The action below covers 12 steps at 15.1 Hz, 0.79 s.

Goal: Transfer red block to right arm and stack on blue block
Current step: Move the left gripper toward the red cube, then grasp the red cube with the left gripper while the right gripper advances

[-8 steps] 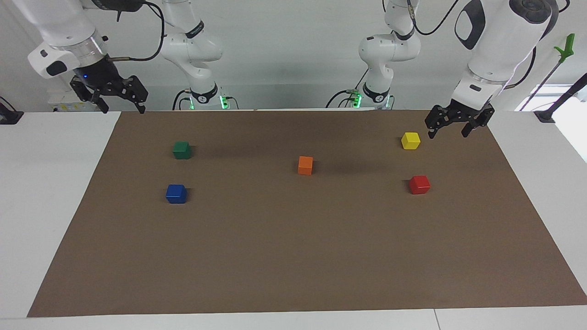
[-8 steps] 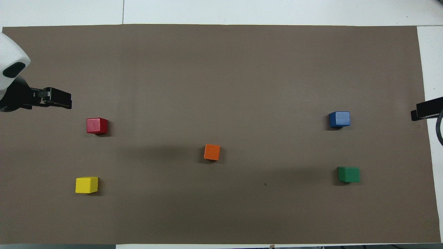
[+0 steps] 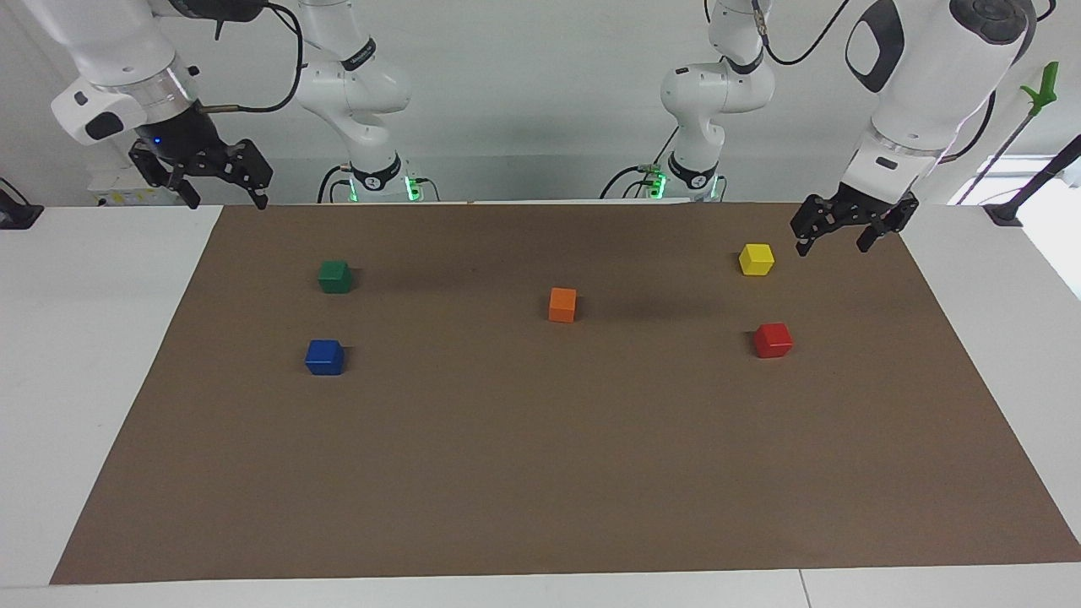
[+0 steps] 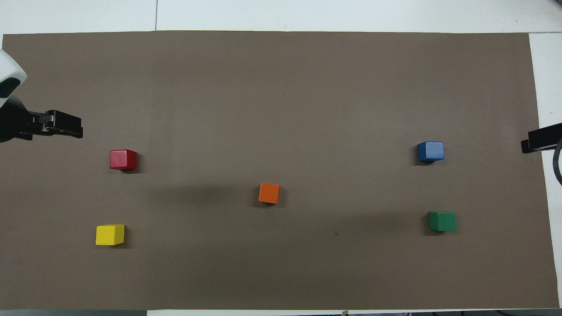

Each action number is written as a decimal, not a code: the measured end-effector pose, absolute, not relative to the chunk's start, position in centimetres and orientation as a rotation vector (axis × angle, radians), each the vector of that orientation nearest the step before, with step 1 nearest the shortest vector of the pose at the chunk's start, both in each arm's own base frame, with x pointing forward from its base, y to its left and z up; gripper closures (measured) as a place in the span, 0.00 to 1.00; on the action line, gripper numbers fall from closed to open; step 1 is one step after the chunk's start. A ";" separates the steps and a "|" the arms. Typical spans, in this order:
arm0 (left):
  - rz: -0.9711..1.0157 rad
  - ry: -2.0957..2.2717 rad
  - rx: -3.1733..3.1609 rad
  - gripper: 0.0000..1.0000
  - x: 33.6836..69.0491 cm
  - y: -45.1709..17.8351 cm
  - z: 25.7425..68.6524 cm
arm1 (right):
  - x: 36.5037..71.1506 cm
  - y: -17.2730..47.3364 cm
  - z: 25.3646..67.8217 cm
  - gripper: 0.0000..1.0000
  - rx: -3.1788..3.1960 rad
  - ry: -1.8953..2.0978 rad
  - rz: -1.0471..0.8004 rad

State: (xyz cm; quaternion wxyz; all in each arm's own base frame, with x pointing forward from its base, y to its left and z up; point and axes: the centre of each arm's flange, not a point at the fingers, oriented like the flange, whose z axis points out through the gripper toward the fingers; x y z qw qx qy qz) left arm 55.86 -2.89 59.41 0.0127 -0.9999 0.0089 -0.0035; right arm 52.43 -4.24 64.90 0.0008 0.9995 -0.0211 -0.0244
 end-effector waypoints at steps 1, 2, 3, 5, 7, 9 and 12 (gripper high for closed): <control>-0.020 0.013 -3.129 0.00 55.9 -2.5 58.9 | 52.4 -4.2 64.9 0.00 3.138 -0.066 -0.076; -0.058 0.007 -3.138 0.00 56.0 -2.5 58.1 | 52.4 -4.2 64.9 0.00 3.138 -0.066 -0.076; -0.090 0.004 -3.142 0.00 56.1 -2.6 57.0 | 52.4 -4.2 64.9 0.00 3.138 -0.066 -0.076; -0.077 0.008 -3.143 0.00 55.9 -2.9 53.8 | 52.4 -4.2 64.9 0.00 3.138 -0.066 -0.076; -0.045 0.010 -3.144 0.00 56.0 -3.0 49.7 | 52.4 -4.2 64.9 0.00 3.138 -0.066 -0.076; -0.050 0.007 -3.147 0.00 56.1 -2.9 44.6 | 52.4 -4.2 64.9 0.00 3.138 -0.066 -0.076; -0.079 -0.004 -3.151 0.00 55.3 -2.7 36.9 | 52.4 -4.2 64.9 0.00 3.139 -0.060 -0.077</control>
